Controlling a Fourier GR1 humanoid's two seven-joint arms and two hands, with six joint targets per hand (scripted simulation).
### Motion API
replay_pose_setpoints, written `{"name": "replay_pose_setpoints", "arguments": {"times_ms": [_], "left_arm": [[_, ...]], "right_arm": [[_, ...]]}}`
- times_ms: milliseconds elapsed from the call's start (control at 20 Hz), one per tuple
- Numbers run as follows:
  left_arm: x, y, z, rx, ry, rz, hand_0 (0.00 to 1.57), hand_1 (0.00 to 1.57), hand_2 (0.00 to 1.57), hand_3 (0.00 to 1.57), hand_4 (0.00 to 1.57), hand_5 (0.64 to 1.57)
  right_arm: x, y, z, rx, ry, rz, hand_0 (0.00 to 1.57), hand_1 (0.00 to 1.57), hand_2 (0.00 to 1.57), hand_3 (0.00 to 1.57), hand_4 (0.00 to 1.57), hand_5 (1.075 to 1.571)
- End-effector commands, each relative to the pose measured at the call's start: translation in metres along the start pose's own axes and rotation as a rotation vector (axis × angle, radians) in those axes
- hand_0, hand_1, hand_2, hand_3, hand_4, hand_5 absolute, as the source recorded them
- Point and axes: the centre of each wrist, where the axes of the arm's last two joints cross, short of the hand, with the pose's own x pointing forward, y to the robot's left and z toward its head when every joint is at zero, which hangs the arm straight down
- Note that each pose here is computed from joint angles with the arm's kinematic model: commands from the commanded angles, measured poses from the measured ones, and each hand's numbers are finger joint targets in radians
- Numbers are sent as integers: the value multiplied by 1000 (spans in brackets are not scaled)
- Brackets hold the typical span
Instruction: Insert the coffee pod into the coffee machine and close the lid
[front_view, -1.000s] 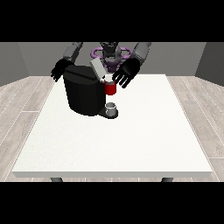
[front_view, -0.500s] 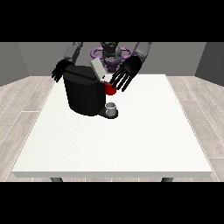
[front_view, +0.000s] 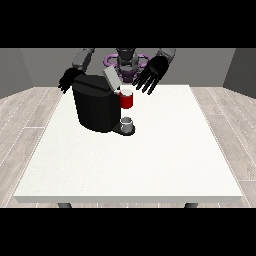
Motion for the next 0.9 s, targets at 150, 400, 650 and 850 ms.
{"name": "replay_pose_setpoints", "arguments": {"times_ms": [150,400,650,850], "left_arm": [[-3,-48,5,-54,-10,149,0,0,0,0,0,1571],[-26,-99,19,5,-6,612,0,0,0,0,249,1571],[-42,-160,45,-11,89,812,0,0,0,0,0,1571],[-64,-205,83,-37,158,917,0,0,0,0,191,1571]], "right_arm": [[-23,-30,12,-67,93,-5,0,0,0,0,383,1571],[-41,-45,34,-121,160,2,0,0,0,0,430,1571],[-51,-52,56,-93,219,28,0,0,0,0,445,1571],[-49,-61,64,-91,232,110,0,0,0,0,357,1571]]}}
